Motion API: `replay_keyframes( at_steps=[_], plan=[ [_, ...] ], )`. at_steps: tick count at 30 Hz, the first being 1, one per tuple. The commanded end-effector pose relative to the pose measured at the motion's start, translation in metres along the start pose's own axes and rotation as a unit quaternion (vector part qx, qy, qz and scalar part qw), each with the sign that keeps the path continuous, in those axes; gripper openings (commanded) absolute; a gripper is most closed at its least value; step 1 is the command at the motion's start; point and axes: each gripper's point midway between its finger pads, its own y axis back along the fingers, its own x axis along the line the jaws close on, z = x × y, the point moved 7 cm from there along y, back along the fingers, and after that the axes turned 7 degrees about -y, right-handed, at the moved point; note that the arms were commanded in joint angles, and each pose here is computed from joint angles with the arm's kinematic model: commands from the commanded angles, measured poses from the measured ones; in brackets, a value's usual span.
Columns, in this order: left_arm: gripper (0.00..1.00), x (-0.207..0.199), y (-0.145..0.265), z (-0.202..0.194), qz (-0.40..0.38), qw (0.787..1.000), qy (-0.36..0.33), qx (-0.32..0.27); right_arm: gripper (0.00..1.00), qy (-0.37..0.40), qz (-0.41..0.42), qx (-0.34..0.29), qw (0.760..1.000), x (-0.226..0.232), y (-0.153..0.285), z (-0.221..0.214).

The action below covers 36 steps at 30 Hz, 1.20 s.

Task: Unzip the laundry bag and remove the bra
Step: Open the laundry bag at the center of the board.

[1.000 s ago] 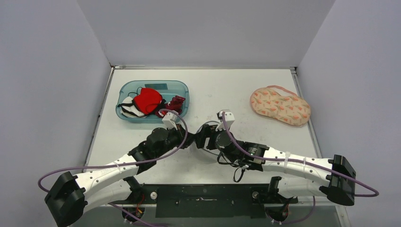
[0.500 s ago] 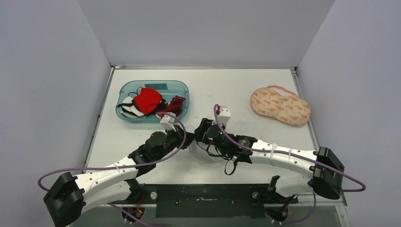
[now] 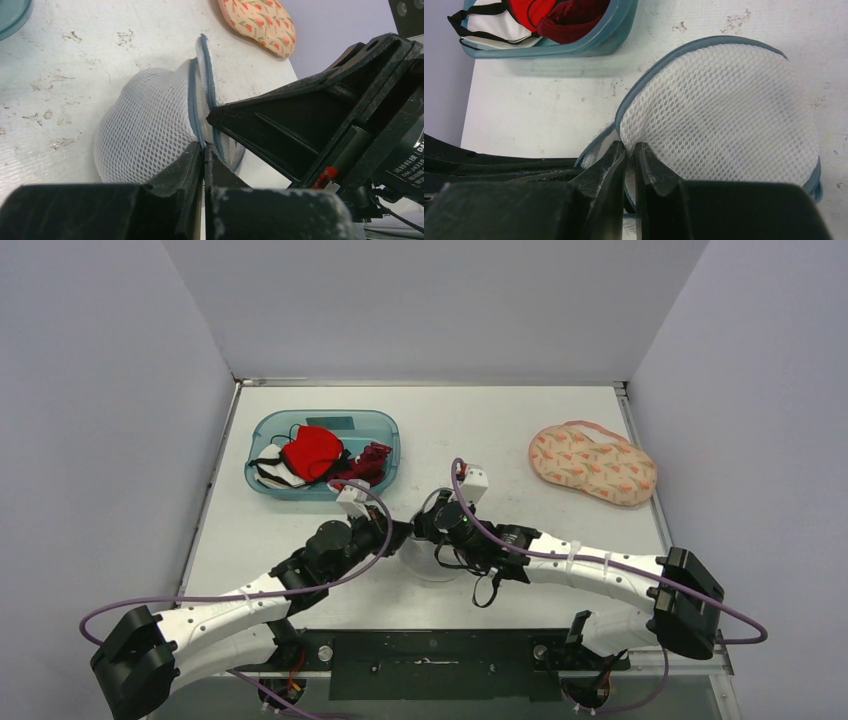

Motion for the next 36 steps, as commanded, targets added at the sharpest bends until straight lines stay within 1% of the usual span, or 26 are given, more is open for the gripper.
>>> replay_keyframes(
  at_steps=[1, 2, 4, 8, 10, 13, 16, 19, 25, 29, 32, 36],
  plan=[
    [0.0, -0.007, 0.001, 0.015, 0.0, 0.999, 0.003, -0.038, 0.05, 0.008, 0.032, -0.014, 0.999, 0.005, 0.012, 0.012],
    [0.0, -0.005, 0.001, 0.017, 0.009, 0.999, 0.006, -0.043, 0.05, 0.023, 0.056, -0.008, 0.998, 0.008, 0.015, 0.013],
    [0.0, -0.002, 0.003, 0.022, 0.028, 0.998, 0.011, -0.055, 0.05, 0.08, 0.099, -0.01, 0.992, 0.017, 0.021, 0.018],
    [0.0, 0.001, 0.009, 0.035, 0.046, 0.994, 0.016, -0.094, 0.05, 0.183, 0.131, -0.008, 0.974, 0.024, 0.03, 0.037],
    [0.0, 0.004, 0.01, 0.042, 0.059, 0.991, 0.019, -0.116, 0.05, 0.215, 0.146, 0.002, 0.966, 0.028, 0.03, 0.044],
    [0.0, 0.006, 0.01, 0.049, 0.066, 0.987, 0.029, -0.143, 0.05, 0.242, 0.164, 0.003, 0.956, 0.031, 0.032, 0.053],
    [0.0, 0.008, 0.009, 0.054, 0.07, 0.983, 0.037, -0.163, 0.05, 0.244, 0.169, -0.018, 0.955, 0.025, 0.035, 0.064],
    [0.0, 0.013, 0.007, 0.051, 0.082, 0.982, 0.039, -0.166, 0.05, 0.222, 0.162, -0.039, 0.961, 0.008, 0.037, 0.076],
    [0.0, 0.023, 0.008, 0.039, 0.091, 0.983, 0.047, -0.155, 0.05, 0.164, 0.147, -0.08, 0.972, -0.027, 0.055, 0.093],
    [0.0, 0.029, 0.01, 0.032, 0.095, 0.984, 0.046, -0.146, 0.05, 0.148, 0.139, -0.105, 0.974, -0.043, 0.07, 0.102],
    [0.0, 0.035, 0.011, 0.024, 0.103, 0.984, 0.049, -0.138, 0.05, 0.141, 0.136, -0.108, 0.975, -0.049, 0.074, 0.104],
    [0.0, 0.043, 0.013, 0.014, 0.116, 0.983, 0.054, -0.129, 0.05, 0.126, 0.103, -0.121, 0.979, -0.065, 0.076, 0.104]
  ],
)
